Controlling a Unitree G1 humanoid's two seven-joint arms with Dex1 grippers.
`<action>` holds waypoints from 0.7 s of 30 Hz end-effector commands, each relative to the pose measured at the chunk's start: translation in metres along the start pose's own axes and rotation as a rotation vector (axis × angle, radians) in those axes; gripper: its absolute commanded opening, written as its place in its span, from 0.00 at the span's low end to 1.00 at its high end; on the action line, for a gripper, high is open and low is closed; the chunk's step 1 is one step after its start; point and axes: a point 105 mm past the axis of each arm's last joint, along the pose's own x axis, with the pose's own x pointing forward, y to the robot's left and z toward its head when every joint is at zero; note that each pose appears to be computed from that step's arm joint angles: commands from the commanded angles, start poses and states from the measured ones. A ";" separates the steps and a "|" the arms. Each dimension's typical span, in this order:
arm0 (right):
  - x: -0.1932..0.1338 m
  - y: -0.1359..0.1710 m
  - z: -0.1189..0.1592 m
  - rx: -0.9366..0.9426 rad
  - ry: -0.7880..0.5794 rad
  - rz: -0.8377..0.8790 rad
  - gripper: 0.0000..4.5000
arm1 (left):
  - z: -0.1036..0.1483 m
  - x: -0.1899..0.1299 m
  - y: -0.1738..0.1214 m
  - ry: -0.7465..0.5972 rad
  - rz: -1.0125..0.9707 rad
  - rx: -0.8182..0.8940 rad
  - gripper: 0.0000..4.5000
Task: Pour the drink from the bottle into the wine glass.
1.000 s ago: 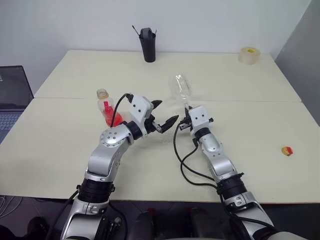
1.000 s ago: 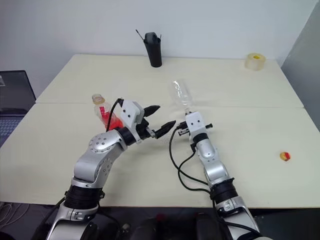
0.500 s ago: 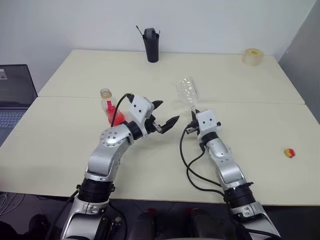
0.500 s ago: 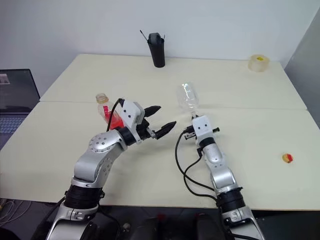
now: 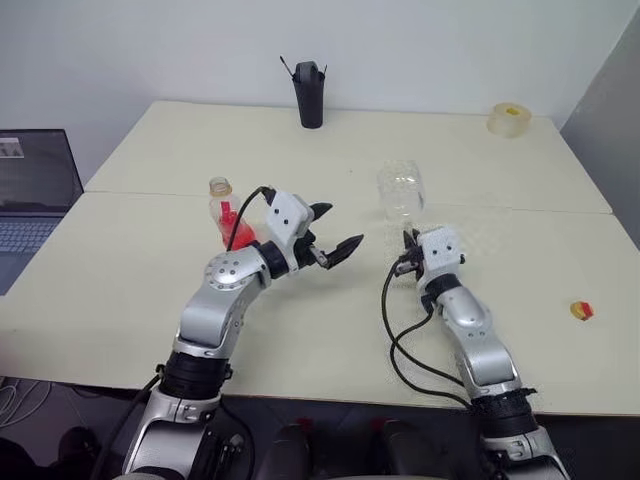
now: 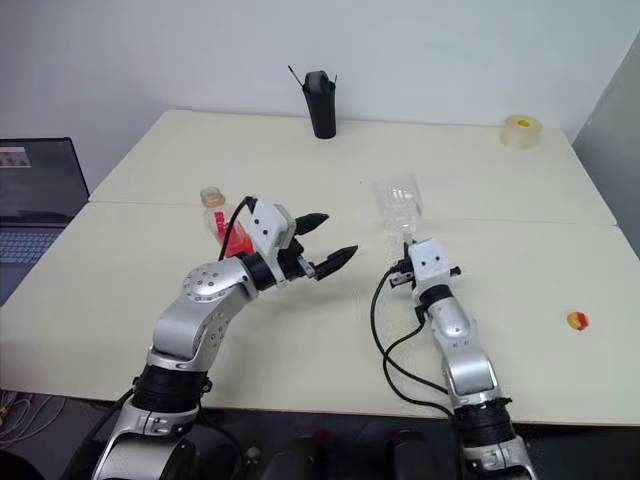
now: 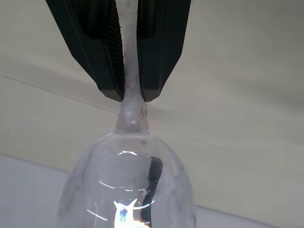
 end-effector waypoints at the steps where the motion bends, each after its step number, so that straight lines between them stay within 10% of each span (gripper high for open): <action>1: -0.005 -0.018 -0.010 -0.022 0.052 -0.017 0.03 | 0.012 0.001 -0.001 -0.038 -0.009 0.044 1.00; 21: -0.046 -0.028 -0.056 -0.047 0.204 -0.052 0.03 | 0.008 0.004 0.001 -0.031 -0.021 0.054 1.00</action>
